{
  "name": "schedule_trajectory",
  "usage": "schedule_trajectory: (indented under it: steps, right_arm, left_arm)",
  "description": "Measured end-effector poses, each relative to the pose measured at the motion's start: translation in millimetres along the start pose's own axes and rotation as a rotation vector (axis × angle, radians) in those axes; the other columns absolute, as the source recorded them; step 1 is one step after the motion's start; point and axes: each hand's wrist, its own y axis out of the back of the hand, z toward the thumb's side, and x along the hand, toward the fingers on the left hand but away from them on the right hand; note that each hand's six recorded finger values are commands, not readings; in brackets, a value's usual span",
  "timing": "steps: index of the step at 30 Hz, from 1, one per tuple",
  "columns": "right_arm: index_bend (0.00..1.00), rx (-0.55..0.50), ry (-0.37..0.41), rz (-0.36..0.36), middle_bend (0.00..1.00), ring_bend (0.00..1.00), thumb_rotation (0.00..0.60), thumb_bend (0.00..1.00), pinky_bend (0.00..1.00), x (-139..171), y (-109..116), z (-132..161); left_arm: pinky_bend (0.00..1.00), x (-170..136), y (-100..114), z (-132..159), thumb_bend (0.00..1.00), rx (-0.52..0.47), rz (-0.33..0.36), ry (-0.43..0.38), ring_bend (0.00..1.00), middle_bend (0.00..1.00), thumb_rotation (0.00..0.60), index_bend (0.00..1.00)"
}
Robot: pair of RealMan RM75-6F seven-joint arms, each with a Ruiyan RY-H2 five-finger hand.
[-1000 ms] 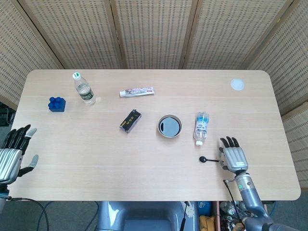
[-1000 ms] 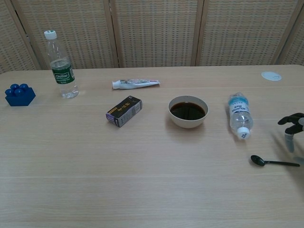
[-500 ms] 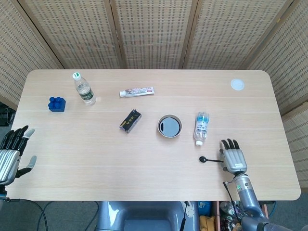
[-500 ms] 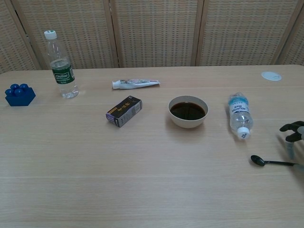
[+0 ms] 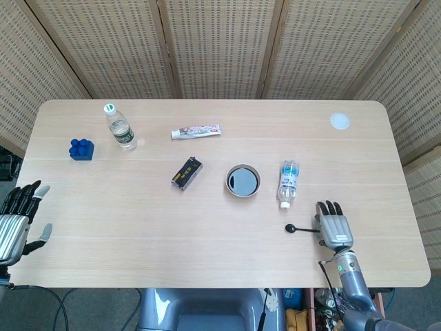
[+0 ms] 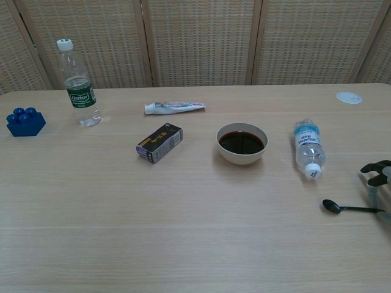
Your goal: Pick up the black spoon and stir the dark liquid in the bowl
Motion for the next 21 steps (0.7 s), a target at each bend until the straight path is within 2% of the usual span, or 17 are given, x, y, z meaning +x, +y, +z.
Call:
schedule_trajectory:
  steps: [13, 21]
  right_arm:
    - [0.54, -0.013, 0.0, 0.007, 0.18, 0.0, 0.6, 0.49, 0.01, -2.2, -1.7, -0.2]
    - [0.56, -0.022, -0.001, 0.006, 0.23, 0.0, 0.6, 0.55, 0.01, -3.0, -2.7, -1.0]
  left_arm:
    - [0.0, -0.5, 0.1, 0.5, 0.44, 0.002, -0.001, 0.001, 0.0, 0.0, 0.6, 0.0]
    - [0.0, -0.5, -0.4, 0.4, 0.44, 0.003, -0.002, 0.002, 0.0, 0.0, 0.6, 0.0]
